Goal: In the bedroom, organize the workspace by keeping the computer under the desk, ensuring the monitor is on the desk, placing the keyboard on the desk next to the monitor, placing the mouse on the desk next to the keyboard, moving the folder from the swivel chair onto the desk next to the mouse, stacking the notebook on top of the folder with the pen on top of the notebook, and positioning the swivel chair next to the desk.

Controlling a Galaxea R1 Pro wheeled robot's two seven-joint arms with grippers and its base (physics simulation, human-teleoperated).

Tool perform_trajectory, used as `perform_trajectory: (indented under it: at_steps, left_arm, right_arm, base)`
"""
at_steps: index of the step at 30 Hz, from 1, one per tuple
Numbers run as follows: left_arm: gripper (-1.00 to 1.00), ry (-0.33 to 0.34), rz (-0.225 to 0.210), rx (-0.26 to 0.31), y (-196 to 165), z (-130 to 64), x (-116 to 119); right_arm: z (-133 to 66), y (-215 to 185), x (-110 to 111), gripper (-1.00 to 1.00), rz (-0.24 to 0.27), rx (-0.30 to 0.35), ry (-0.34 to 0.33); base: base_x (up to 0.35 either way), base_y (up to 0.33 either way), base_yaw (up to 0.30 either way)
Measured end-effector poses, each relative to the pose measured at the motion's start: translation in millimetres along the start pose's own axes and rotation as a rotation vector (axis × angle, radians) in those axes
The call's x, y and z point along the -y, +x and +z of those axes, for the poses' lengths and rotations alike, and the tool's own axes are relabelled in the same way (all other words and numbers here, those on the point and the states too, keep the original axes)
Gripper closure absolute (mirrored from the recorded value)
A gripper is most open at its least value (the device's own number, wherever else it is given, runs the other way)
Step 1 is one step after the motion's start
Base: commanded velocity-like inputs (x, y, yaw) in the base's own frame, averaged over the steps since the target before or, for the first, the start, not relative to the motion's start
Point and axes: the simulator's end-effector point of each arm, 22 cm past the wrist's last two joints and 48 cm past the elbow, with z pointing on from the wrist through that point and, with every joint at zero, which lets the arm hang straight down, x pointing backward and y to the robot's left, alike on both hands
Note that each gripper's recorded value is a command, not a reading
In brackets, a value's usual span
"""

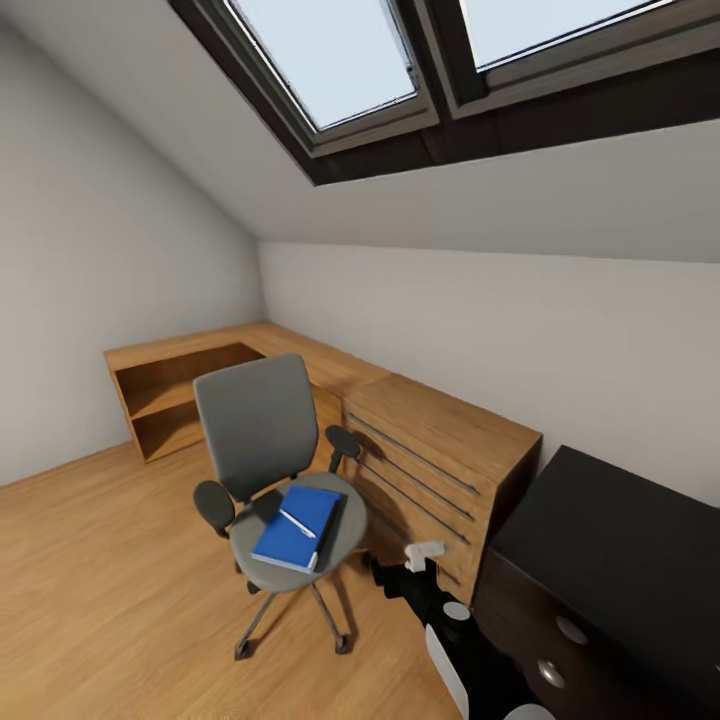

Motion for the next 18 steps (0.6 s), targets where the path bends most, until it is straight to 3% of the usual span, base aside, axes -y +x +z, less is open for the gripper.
perform_trajectory:
  at_steps: [14,18]
  left_arm:
    - [-1.0,-0.005,0.002,-0.006,2.8,0.9,-3.0]
    - [-1.0,-0.007,0.001,-0.007,3.2,0.9,-3.9]
  right_arm:
    - [1.1,4.8,4.4,-1.0,-0.001,-0.007,0.021]
    - [1.1,5.6,4.6,-1.0,-0.001,-0.008,0.021]
  base:
    - [0.001,0.001,0.278]
    - [0.12,0.116,0.278]
